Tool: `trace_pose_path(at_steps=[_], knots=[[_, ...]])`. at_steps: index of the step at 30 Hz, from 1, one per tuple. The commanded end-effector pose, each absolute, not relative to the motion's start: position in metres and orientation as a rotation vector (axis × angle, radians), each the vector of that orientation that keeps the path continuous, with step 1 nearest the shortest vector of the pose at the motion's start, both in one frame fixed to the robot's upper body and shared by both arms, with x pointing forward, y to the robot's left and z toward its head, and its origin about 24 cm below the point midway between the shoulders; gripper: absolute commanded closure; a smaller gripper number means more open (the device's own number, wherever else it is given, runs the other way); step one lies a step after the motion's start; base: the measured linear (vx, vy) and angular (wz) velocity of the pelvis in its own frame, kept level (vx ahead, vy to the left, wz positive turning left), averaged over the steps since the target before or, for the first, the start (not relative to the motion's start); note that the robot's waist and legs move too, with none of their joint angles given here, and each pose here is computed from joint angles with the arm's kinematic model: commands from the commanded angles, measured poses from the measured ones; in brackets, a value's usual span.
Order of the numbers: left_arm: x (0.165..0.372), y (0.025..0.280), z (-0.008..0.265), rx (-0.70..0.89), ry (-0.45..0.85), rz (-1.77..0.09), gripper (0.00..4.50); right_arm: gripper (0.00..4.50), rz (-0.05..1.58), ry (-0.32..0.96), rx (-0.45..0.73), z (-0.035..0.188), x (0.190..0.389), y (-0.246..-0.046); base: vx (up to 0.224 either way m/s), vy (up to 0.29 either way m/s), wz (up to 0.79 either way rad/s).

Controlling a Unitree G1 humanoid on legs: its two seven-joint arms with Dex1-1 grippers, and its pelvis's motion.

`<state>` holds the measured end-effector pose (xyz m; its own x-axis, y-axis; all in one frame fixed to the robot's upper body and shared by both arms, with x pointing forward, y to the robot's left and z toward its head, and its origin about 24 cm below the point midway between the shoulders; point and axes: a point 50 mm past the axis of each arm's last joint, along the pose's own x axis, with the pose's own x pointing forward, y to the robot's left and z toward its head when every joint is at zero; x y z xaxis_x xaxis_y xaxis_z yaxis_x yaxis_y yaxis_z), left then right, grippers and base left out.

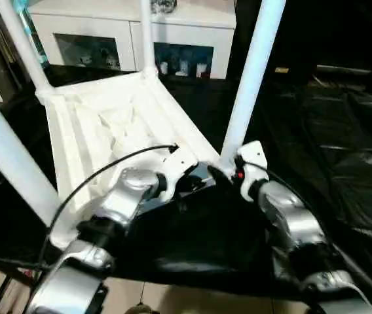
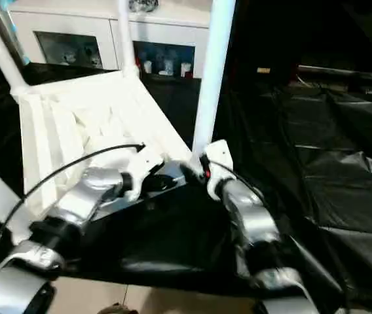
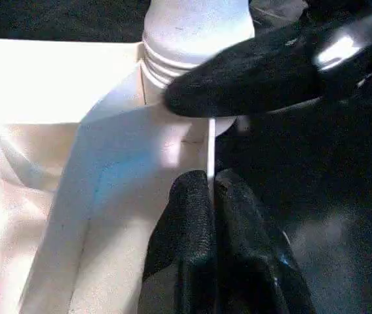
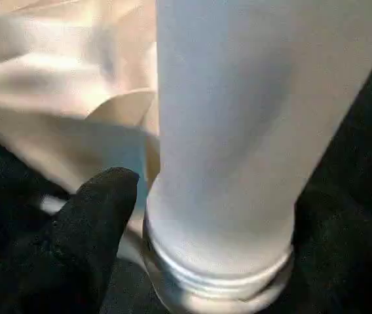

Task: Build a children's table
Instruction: Rotate leg to tighten

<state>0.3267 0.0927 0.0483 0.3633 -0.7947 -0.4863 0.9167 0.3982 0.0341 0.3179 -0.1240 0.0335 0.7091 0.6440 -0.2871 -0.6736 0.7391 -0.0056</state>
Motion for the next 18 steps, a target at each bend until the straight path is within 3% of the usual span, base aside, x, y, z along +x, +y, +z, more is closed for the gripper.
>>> trace_pose_path(at_steps=[1, 9, 18], knots=[[0.316, 0.077, 0.056, 0.314, 0.356, -1.284, 4.5, 0.78, 1.072, 0.277, -0.112, 0.033, 0.296, -0.09, 0.0, 0.0, 0.0], [0.306, 0.093, 0.055, 0.338, 0.368, -1.404, 4.5, 0.78, 1.304, 0.34, -0.153, 0.039, 0.278, -0.109, 0.0, 0.0, 0.0], [0.299, 0.102, 0.06, 0.303, 0.379, -1.484, 4.5, 0.91, 1.348, 0.357, -0.137, 0.04, 0.273, -0.11, 0.0, 0.0, 0.0]])
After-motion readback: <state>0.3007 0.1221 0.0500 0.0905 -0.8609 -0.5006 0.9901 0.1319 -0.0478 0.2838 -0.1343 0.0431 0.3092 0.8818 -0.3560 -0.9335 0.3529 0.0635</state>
